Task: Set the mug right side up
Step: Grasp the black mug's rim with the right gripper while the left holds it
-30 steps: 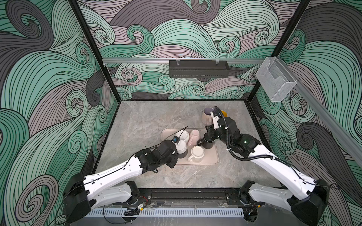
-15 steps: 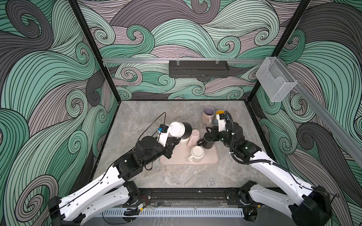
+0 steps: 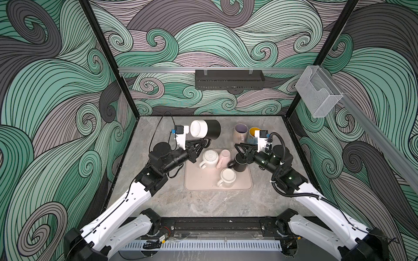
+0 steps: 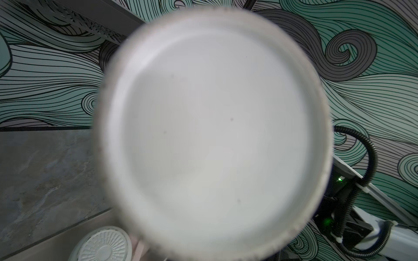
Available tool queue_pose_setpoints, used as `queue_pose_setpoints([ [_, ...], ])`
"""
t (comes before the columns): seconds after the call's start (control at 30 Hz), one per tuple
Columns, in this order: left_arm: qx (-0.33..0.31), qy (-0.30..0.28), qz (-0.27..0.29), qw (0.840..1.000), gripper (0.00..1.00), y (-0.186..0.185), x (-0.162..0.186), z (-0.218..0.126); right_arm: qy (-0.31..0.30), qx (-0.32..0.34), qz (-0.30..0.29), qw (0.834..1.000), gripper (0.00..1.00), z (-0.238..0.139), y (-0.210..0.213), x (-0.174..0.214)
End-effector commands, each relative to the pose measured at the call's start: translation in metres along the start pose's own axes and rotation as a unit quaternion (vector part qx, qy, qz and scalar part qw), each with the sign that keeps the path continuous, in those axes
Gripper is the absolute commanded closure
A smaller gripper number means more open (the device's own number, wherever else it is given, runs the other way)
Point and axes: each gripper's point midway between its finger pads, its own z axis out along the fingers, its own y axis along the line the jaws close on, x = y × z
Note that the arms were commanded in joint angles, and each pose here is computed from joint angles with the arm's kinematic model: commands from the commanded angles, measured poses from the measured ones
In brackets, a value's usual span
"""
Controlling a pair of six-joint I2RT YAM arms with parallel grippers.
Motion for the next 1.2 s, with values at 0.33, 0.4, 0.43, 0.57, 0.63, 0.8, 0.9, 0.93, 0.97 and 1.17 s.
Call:
queue_pose_setpoints([
  [0.33,0.153,-0.103,-0.034,0.982,1.00,-0.058,-0.067,-0.003,-0.019,-0.192,0.080,0.978,0.48,0.001,0.065,-0.023],
  [0.4,0.161,-0.103,-0.042,0.981,1.00,-0.059,-0.067,-0.001,-0.023,-0.211,0.087,0.973,0.48,0.001,0.071,-0.026],
  [0.43,0.167,-0.104,-0.046,0.979,1.00,-0.060,-0.067,-0.001,-0.025,-0.219,0.091,0.971,0.47,0.000,0.073,-0.028],
  [0.57,0.192,-0.102,-0.063,0.974,1.00,-0.063,-0.067,0.002,-0.030,-0.253,0.112,0.960,0.46,0.003,0.081,-0.035],
  [0.63,0.201,-0.098,-0.071,0.972,1.00,-0.064,-0.066,0.004,-0.033,-0.267,0.117,0.956,0.47,0.004,0.085,-0.038],
  [0.8,0.215,-0.086,-0.084,0.969,1.00,-0.065,-0.062,0.009,-0.034,-0.284,0.116,0.951,0.50,0.006,0.093,-0.044],
  [0.9,0.225,-0.078,-0.090,0.967,1.00,-0.066,-0.060,0.011,-0.035,-0.290,0.112,0.950,0.50,0.006,0.097,-0.046],
  [0.93,0.226,-0.075,-0.092,0.967,1.00,-0.066,-0.059,0.013,-0.034,-0.293,0.111,0.949,0.51,0.006,0.099,-0.047],
  [0.97,0.226,-0.074,-0.095,0.967,1.00,-0.065,-0.058,0.014,-0.033,-0.295,0.110,0.949,0.51,0.007,0.100,-0.047],
  [1.17,0.240,-0.073,-0.108,0.962,1.00,-0.064,-0.058,0.020,-0.028,-0.306,0.108,0.945,0.51,0.014,0.108,-0.049],
])
